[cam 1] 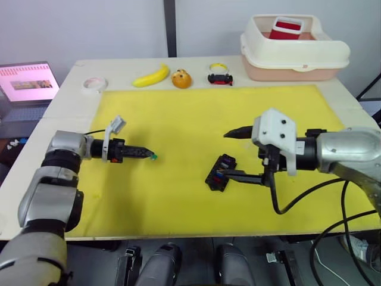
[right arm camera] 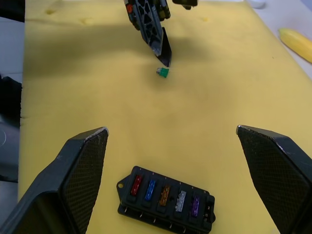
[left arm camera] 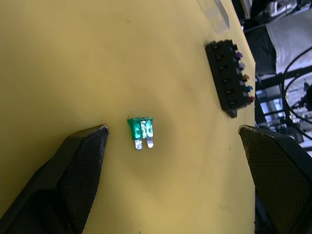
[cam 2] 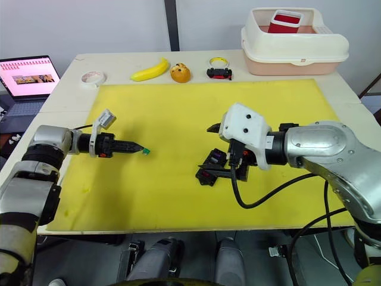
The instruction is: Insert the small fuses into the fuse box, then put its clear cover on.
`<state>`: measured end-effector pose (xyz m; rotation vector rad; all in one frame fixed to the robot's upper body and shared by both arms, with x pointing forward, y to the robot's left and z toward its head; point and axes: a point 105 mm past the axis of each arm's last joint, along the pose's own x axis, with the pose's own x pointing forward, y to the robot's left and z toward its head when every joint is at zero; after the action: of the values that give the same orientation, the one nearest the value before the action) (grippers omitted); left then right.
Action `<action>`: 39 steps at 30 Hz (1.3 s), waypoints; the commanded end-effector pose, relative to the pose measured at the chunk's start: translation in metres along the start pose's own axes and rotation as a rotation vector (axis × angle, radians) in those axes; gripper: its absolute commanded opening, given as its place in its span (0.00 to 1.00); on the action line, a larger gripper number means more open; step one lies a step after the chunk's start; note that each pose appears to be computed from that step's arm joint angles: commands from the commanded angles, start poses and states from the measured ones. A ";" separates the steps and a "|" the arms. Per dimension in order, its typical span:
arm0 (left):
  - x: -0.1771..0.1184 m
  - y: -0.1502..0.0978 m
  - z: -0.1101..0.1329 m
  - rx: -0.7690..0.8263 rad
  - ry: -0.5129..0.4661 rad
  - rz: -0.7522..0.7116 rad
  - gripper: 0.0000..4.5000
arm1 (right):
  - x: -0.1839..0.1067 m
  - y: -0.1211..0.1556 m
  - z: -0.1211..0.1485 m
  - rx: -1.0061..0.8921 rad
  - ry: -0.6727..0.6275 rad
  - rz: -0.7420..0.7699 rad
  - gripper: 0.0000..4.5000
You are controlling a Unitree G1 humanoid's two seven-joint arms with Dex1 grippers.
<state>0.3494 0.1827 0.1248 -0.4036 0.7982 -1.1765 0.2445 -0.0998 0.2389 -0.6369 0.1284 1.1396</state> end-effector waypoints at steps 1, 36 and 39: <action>0.008 0.001 -0.017 -0.048 0.053 -0.027 1.00 | -0.002 -0.003 0.009 -0.043 -0.018 -0.023 0.99; 0.003 0.027 -0.016 -0.172 -0.115 0.093 0.50 | 0.002 -0.002 0.002 -0.044 0.000 -0.037 1.00; 0.005 0.026 -0.017 -0.173 -0.112 0.087 0.50 | 0.002 -0.002 0.002 -0.045 0.001 -0.036 1.00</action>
<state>0.3543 0.1829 0.1029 -0.5923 0.7821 -1.0649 0.2490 -0.0995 0.2339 -0.6551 0.1374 1.1127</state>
